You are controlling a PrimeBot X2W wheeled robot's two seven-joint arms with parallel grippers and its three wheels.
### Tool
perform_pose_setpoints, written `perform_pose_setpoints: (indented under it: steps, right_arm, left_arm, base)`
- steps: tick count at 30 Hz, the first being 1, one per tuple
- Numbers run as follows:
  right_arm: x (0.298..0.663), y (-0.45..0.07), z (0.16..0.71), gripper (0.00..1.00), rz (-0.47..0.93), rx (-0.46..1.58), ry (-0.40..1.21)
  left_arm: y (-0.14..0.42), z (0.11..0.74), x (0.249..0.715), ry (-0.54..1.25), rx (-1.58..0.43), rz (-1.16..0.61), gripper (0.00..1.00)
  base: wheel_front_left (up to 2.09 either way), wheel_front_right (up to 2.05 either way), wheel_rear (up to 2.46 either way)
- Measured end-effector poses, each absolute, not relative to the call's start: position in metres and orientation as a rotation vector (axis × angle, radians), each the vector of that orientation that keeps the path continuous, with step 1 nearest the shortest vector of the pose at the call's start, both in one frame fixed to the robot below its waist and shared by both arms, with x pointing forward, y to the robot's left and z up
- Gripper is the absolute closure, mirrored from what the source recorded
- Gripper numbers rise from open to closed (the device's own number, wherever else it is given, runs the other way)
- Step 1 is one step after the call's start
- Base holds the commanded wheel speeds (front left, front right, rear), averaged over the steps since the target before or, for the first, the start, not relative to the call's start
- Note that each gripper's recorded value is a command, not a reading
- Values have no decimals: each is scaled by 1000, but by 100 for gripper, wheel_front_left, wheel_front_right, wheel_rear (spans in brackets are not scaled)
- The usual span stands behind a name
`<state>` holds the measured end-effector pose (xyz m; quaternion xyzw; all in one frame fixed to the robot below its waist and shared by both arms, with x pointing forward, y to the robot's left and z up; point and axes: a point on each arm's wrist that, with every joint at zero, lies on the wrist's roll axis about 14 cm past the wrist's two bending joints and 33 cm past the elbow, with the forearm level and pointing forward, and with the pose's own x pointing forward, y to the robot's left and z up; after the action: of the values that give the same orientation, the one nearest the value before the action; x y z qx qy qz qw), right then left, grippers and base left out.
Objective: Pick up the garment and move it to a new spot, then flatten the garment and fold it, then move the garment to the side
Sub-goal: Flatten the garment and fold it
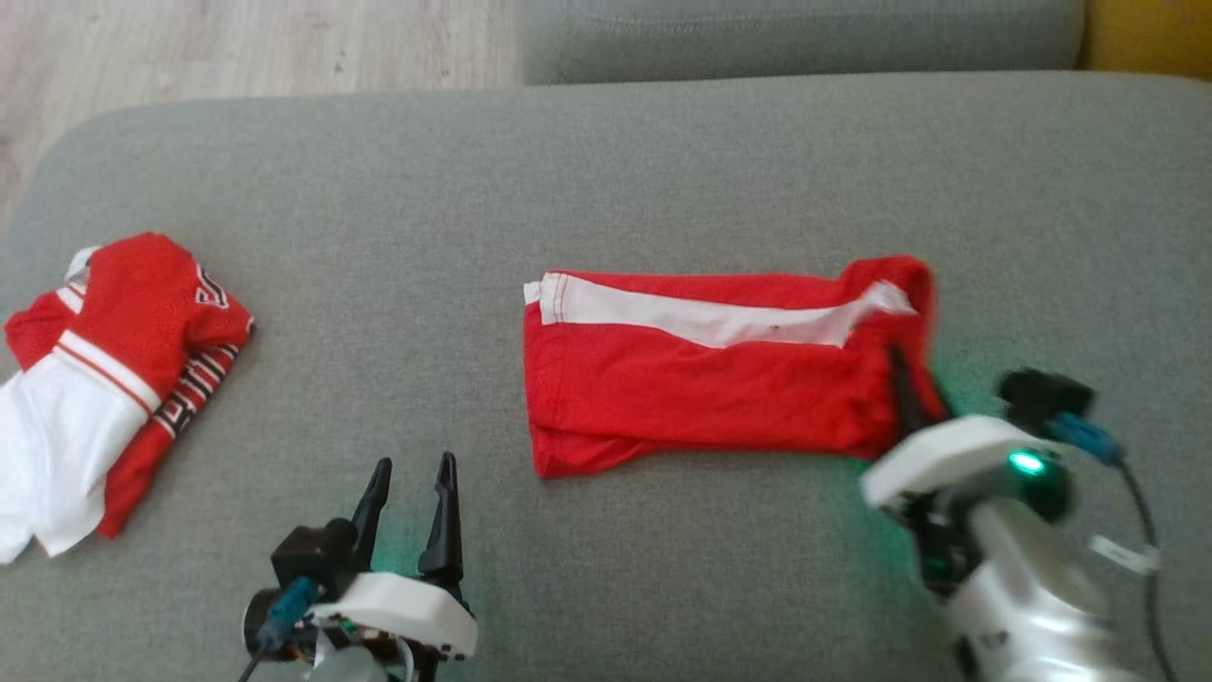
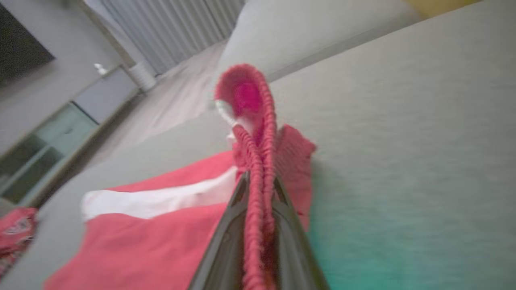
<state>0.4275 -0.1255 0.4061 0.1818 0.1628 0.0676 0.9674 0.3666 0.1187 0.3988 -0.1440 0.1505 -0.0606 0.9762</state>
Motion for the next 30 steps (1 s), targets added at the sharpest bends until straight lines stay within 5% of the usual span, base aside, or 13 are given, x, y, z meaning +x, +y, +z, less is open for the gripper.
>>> perform_pose_setpoints:
  steps: [13,14,15,16,17,24,30]
  right_arm:
    - [409,29,448,100,606,415,329]
    - [407,37,445,82,628,406,345]
    - [406,43,443,43,645,400,357]
    - [405,49,441,43,662,389,361]
    - [406,54,440,0,672,381,363]
    - [398,73,449,0,739,387,343]
    - [426,22,470,0,606,323,212]
  left_arm:
    - [149,390,324,325,-299,-17,0]
    - [154,390,322,321,-309,2,0]
    - [158,390,320,319,-314,19,0]
    - [163,390,317,318,-316,35,0]
    - [167,390,315,317,-317,49,0]
    - [177,389,312,315,-310,85,0]
    - [165,400,330,282,-282,28,0]
  base:
    - [0,0,0]
    - [0,0,0]
    - [0,0,0]
    - [0,0,0]
    - [0,0,0]
    - [0,0,0]
    - [0,0,0]
